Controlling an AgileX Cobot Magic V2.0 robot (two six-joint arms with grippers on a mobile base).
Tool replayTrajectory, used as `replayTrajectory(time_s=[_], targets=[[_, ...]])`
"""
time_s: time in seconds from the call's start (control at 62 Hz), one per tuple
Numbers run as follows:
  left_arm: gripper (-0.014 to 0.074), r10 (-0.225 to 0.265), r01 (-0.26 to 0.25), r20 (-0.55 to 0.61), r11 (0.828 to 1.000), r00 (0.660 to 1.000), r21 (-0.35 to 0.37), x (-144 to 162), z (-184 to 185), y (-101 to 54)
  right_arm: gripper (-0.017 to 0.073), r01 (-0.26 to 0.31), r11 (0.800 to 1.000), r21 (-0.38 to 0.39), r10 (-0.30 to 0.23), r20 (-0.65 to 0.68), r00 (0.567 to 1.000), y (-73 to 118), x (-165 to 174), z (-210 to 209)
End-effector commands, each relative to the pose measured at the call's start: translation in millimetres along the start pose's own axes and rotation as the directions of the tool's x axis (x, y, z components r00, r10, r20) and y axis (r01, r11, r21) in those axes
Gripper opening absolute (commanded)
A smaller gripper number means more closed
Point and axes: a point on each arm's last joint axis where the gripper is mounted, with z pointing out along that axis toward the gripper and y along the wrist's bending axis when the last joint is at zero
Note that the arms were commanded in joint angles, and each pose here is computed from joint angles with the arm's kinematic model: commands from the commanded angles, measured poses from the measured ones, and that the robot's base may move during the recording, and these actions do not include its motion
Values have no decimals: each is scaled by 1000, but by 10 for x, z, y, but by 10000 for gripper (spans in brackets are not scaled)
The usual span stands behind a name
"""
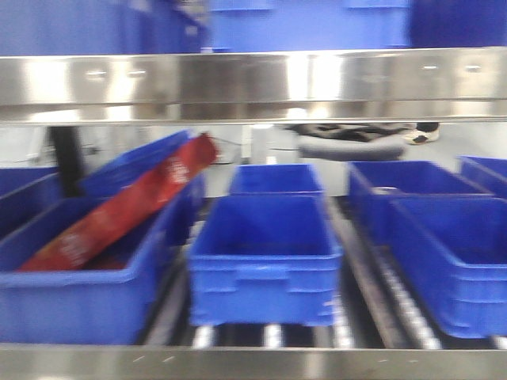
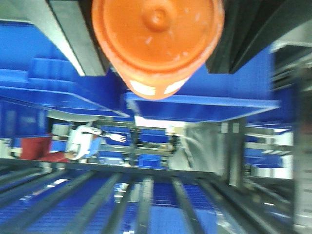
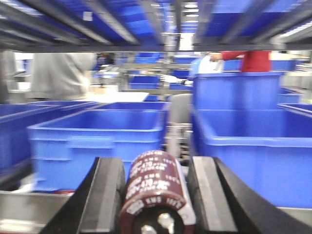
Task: Place cylindrical capacitor in blue bin on shelf
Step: 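Drive toward the steel shelf of blue bins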
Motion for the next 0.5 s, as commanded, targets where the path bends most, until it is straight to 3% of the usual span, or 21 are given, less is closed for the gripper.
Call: replayTrajectory(time_s=[0.0, 0.484], targets=[[-111, -5, 5, 27, 1000, 1000, -4, -25, -10, 2, -162, 9, 1000, 2, -9, 28, 1000, -1, -25, -16], [-111, -5, 5, 27, 1000, 1000, -4, -25, -10, 2, -162, 9, 1000, 2, -9, 28, 1000, -1, -25, -16]])
